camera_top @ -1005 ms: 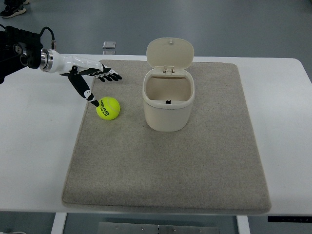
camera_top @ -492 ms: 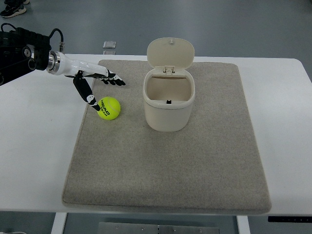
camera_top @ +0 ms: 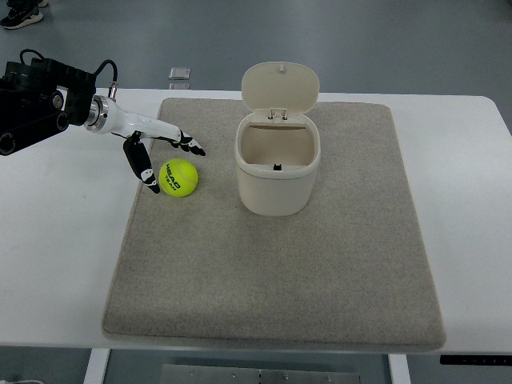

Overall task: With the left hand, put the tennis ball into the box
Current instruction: 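Lower the left hand fingers down around the yellow tennis ball, then close the left hand fingers to grasp the tennis ball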

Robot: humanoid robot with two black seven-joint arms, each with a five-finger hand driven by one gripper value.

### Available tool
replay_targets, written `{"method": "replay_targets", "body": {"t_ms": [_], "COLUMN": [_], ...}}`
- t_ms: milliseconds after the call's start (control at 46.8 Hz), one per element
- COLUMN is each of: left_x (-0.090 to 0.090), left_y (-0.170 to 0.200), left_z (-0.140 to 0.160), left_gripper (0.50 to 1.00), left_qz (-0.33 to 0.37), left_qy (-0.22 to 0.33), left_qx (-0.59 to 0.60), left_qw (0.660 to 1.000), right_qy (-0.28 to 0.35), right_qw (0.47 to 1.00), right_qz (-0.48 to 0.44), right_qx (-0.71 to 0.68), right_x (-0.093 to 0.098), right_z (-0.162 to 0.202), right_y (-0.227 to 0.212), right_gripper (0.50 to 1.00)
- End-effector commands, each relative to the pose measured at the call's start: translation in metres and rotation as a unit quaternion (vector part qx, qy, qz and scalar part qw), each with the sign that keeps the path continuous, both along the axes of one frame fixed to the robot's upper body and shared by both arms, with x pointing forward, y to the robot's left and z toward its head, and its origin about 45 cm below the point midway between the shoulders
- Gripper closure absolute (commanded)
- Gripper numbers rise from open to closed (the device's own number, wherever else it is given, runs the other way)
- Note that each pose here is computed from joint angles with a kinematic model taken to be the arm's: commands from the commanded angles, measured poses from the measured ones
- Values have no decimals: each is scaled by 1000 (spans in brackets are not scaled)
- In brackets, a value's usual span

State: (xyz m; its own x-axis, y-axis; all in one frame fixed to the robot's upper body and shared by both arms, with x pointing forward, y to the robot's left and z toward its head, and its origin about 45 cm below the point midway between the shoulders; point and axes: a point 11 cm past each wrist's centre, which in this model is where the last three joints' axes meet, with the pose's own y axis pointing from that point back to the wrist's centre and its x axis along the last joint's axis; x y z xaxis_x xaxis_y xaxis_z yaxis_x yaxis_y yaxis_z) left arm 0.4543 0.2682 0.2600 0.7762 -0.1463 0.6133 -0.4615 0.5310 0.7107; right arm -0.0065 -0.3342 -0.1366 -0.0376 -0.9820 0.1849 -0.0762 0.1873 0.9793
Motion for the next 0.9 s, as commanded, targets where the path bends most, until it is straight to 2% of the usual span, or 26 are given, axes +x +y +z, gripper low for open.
{"method": "replay_targets", "body": {"t_ms": [0,556,876], "left_x": [1,-5,-1], "left_y": [-1,-9,-12], "left_z": [0,-19,-17], "left_gripper": [521,523,559], "left_qz": [-1,-10,-12], "left_qy": [-3,3,-15], "left_qx": [0,0,-1], "left_qw": [1000,1000,1000], "right_qy": [0,0,0], "right_qw": [1000,1000,1000], "right_qz": [0,0,0], "right_qx": [0,0,-1], "right_x": [0,0,0], "right_z": [0,0,0], "right_y": [0,0,0], "right_gripper": [599,599,597]}}
